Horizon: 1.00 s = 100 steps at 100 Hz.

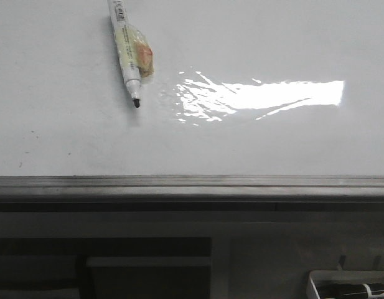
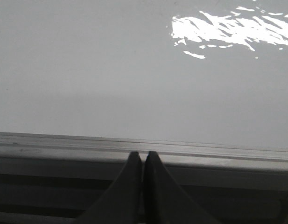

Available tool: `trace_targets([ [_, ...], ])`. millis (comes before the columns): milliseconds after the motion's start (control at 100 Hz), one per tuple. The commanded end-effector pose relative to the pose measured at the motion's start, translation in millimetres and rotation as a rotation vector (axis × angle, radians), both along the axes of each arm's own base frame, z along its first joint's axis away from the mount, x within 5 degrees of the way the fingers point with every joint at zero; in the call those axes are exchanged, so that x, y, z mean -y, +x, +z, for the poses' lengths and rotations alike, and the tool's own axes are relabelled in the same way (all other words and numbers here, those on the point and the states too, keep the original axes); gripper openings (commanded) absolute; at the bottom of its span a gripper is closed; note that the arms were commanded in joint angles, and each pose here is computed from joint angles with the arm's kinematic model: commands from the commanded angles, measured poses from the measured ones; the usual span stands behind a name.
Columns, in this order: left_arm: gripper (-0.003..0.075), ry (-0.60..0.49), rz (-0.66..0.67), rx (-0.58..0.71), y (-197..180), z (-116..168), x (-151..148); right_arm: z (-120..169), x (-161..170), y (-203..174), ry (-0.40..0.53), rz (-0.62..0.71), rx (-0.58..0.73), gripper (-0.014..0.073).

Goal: Write number 5 on whiteboard

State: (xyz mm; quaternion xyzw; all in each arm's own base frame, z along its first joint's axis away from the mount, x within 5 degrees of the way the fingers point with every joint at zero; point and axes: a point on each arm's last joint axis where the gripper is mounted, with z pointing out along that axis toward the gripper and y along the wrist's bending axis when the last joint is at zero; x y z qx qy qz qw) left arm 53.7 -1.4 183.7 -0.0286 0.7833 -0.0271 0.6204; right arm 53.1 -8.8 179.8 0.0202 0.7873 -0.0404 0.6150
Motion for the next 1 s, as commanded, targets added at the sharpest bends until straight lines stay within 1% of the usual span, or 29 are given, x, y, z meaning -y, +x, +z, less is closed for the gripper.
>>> trace_targets([
  [0,-0.002,-0.02,0.0,0.089,0.0,2.6,0.1,-5.9,-0.4,0.1,-0.013,0.007,0.01,-0.0069],
  [100,-0.002,-0.02,0.0,0.09,0.1,2.7,0.1,-5.8,-0.2,0.1,-0.02,0.007,0.01,-0.0069],
  [130,-0.002,-0.02,0.0,0.092,0.1,2.8,0.1,-5.5,0.7,0.0,-0.05,0.004,0.011,-0.0069],
  [170,-0.002,-0.031,0.0,0.097,0.2,3.3,0.3,-4.2,2.9,0.1,-0.139,-0.001,0.015,-0.0069],
  [200,-0.002,-0.06,0.0,0.108,0.3,4.3,0.7,-2.0,3.8,0.4,-0.201,0.002,0.032,-0.0069],
  [220,-0.002,-0.106,-0.002,0.116,0.4,5.2,1.5,0.7,3.6,0.9,-0.249,0.01,0.057,-0.0069],
  [240,-0.002,-0.137,-0.002,0.121,0.4,5.7,2.0,2.4,3.1,1.3,-0.268,0.018,0.075,-0.0069],
  [270,-0.002,-0.216,-0.003,0.133,0.5,7.1,3.2,6.1,1.3,1.9,-0.294,0.037,0.115,-0.0069],
  [280,-0.002,-0.26,-0.004,0.136,0.5,7.6,3.9,7.2,0.7,2.1,-0.302,0.042,0.127,-0.0069],
  [290,-0.002,-0.283,-0.005,0.136,0.5,7.7,4.3,9.2,-0.7,2.4,-0.304,0.055,0.152,-0.0069],
  [310,-0.002,-0.377,-0.007,0.141,0.5,8.8,5.7,12.5,-3.0,2.7,-0.303,0.075,0.193,-0.0069],
  [330,-0.002,-0.446,-0.009,0.144,0.5,9.6,6.6,16.2,-5.6,2.8,-0.303,0.097,0.236,-0.0069],
  [340,-0.002,-0.446,-0.009,0.144,0.5,9.6,6.6,17.4,-6.4,2.8,-0.303,0.104,0.251,-0.0069],
  [350,-0.002,-0.486,-0.01,0.144,0.4,10.0,7.2,18.6,-7.3,2.8,-0.303,0.112,0.266,-0.0069],
  [370,-0.002,-0.534,-0.011,0.144,0.4,10.4,7.9,22.1,-9.7,2.6,-0.303,0.132,0.307,-0.0069],
  [400,-0.002,-0.575,-0.013,0.144,0.4,10.8,8.5,28.5,-14.3,1.6,-0.304,0.172,0.386,-0.0069],
  [460,-0.002,-0.625,-0.014,0.143,0.3,11.4,9.1,37.6,-20.8,-0.9,-0.301,0.228,0.499,-0.0069],
  [490,-0.002,-0.647,-0.015,0.143,0.3,11.6,9.4,41.4,-22.8,-2.3,-0.264,0.247,0.545,-0.0069],
  [520,-0.002,-0.674,-0.015,0.145,0.3,12.1,9.6,45.0,-24.4,-3.8,-0.177,0.264,0.587,-0.0069],
  [560,-0.002,-0.718,-0.012,0.153,0.3,13.2,9.6,46.5,-24.4,-4.3,-0.071,0.27,0.601,-0.0069],
  [610,-0.002,-0.779,-0.007,0.167,0.4,14.8,9.3,44.9,-22.2,-3.3,0.069,0.251,0.576,-0.0069],
  [640,-0.002,-0.799,-0.004,0.173,0.4,15.5,8.9,42.2,-19.7,-2.1,0.184,0.225,0.543,-0.0069],
  [660,-0.002,-0.804,-0.002,0.175,0.5,15.7,8.8,41.1,-18.7,-1.6,0.243,0.213,0.528,-0.0069],
  [710,-0.002,-0.818,0.002,0.184,0.5,16.4,8.2,36.9,-15.1,0.0,0.36,0.163,0.471,-0.0069],
  [750,-0.002,-0.831,0.003,0.186,0.5,16.7,8.2,35.5,-13.9,0.4,0.394,0.145,0.451,-0.0069],
  [790,-0.002,-0.848,0.007,0.193,0.6,17.3,7.7,38.2,-13.4,-0.1,0.425,0.141,0.459,-0.0068],
  [870,-0.002,-0.946,0.026,0.223,0.6,20.0,5.6,46.7,-13.0,-1.8,0.489,0.143,0.494,-0.0068],
  [920,-0.002,-0.95,0.029,0.235,0.4,22.2,5.0,52.6,-12.2,-2.9,0.512,0.136,0.497,-0.0068],
  [990,-0.002,-0.901,0.001,0.243,-1.0,29.1,6.5,61.7,-11.1,-4.1,0.516,0.12,0.48,-0.0068],
])
